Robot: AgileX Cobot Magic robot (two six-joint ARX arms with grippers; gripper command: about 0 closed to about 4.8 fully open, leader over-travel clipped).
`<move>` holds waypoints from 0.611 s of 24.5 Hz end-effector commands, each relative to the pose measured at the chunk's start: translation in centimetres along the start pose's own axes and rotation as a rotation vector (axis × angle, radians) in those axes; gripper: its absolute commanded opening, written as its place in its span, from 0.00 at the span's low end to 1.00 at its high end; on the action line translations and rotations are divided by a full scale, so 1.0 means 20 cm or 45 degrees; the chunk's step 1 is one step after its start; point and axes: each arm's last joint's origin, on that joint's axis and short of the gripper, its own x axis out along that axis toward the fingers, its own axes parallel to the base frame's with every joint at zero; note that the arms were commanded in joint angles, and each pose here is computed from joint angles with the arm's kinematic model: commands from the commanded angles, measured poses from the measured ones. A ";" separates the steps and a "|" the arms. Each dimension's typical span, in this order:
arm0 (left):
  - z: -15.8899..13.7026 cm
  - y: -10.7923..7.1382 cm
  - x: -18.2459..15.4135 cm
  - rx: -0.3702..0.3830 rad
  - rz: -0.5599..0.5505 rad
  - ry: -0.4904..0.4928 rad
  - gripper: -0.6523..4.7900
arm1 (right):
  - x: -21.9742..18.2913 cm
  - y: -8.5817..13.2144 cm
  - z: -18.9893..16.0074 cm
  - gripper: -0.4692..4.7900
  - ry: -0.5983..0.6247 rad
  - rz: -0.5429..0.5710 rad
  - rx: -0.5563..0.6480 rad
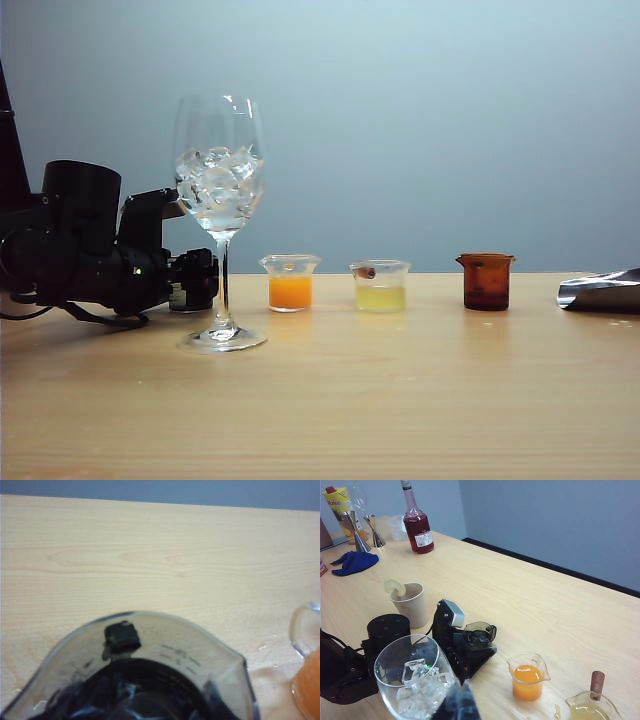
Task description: Pick up the first measuring cup from the left, pour the coconut rum inside into the goblet, and finally put the measuring cup back in its original place.
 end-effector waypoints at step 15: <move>0.08 -0.01 -0.01 0.008 -0.044 -0.080 0.51 | -0.01 0.00 0.02 0.08 -0.037 0.006 -0.010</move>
